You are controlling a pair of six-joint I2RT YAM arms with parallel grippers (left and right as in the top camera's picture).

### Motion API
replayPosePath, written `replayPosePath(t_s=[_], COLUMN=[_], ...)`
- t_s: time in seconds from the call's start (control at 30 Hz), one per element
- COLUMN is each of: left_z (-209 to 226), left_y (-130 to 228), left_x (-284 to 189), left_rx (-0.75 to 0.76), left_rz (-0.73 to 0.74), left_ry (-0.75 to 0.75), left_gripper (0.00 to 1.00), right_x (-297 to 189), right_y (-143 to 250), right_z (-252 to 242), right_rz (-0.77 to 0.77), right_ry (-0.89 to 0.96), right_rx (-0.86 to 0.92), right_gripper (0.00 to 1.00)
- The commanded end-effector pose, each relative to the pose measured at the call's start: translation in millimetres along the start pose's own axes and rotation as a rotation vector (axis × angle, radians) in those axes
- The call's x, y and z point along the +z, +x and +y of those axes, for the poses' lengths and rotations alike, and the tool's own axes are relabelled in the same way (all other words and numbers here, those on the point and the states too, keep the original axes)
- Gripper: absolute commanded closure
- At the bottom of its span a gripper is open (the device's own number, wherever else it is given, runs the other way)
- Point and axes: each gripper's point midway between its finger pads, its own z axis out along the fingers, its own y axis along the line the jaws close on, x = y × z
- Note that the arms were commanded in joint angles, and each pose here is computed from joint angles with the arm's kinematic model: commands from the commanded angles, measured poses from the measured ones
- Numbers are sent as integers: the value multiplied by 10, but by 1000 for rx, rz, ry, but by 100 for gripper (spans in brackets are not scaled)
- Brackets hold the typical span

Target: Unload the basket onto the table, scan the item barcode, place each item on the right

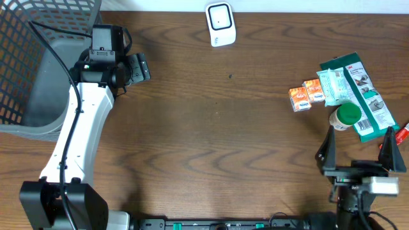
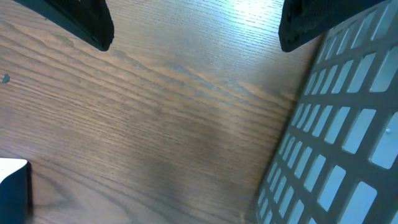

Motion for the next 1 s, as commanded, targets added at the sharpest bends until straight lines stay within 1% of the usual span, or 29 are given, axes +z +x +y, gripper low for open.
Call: replayPosePath(t_s=[0.0,0.07,0.33,0.5,0.73,0.77,0.97], left_z=[-7,-9,-8,-9,-9,-9,-7], left_y=[-123,-123,-123,-123,-123,-123,-123], left_x=[-126,-128,-128,-128,-128,-128,-126], left_rx=[-13,-13,-13,-13,-13,-13,-13], left_rz=[-43,-43,-44,-43,-43,-43,-43], left_ry=[5,6,6,6,6,6,6], left_gripper=[14,14,14,14,14,14,14], right_x=[-42,-71,-179,-277,-671,-704,-697], right_y=[201,329,938,1369,2134,2178,2172], right_z=[116,125,155,198,226,215,187], right_rz=[-10,-9,126,302,656,678,674], right_ry=[-66,-71,-67,-74,-42,-32,-22], right_rx=[-24,-7,86,113,131,131,112], right_gripper=[1,1,1,1,1,1,1])
